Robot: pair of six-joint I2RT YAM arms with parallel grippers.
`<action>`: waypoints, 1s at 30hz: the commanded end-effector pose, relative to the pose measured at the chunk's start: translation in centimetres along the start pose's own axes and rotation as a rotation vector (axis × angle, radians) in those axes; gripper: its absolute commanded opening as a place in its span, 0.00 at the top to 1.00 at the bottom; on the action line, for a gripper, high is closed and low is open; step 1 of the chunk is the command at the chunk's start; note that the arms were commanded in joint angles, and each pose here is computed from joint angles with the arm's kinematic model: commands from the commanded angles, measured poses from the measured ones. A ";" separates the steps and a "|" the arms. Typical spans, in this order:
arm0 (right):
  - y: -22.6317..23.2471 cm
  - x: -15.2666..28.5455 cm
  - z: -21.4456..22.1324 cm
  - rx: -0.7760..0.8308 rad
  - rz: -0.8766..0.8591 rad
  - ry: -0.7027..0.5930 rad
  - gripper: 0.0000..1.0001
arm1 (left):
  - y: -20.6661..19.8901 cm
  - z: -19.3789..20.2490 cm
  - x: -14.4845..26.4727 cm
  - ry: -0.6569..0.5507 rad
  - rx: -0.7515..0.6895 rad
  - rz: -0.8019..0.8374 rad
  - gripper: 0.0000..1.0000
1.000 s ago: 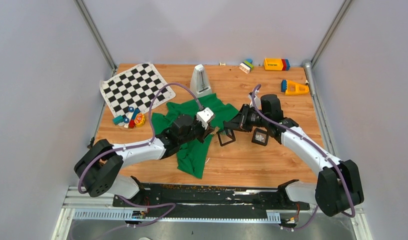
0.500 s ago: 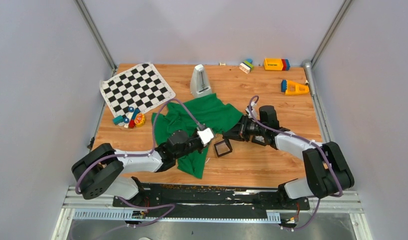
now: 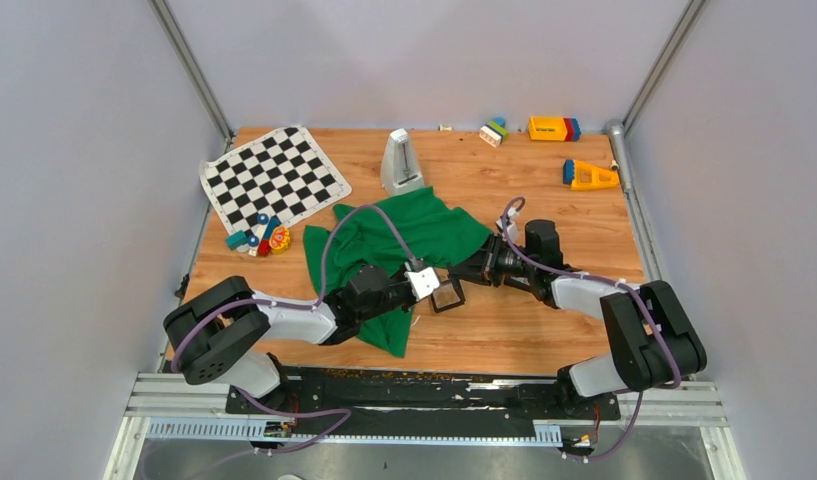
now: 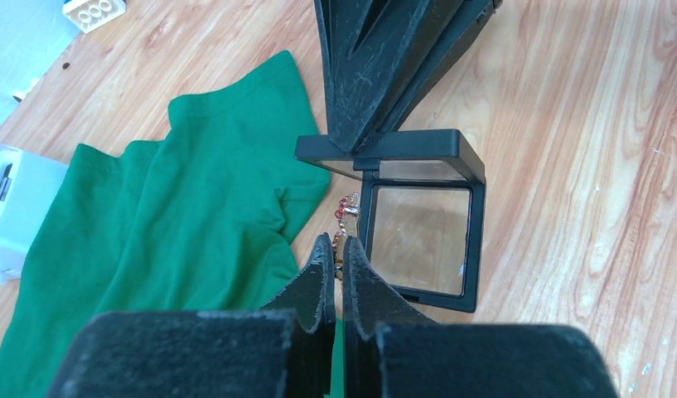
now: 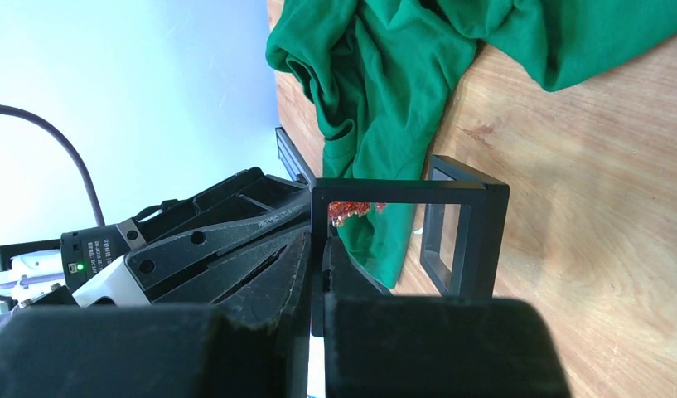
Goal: Remove the brooch from the garment
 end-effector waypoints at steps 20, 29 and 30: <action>-1.6 -0.4 0.0 0.021 -0.075 -0.041 1.00 | -1.2 -0.3 -2.4 0.042 -0.086 0.087 1.00; -2.3 -0.5 0.2 0.014 -0.083 -0.042 1.00 | -0.9 0.5 -2.9 0.114 -0.132 0.045 1.00; -2.3 -0.5 0.3 0.016 -0.084 -0.042 1.00 | -0.9 0.6 -2.9 0.121 -0.134 0.044 1.00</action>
Point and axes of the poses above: each gripper's point midway between its finger pads, its own x axis back along the fingers, its own y axis along the line the jaws close on, z = x × y, the point moved 7 cm from there along x, back along the fingers, and after that the axes turned 12 degrees about x, right-handed, at the moved point
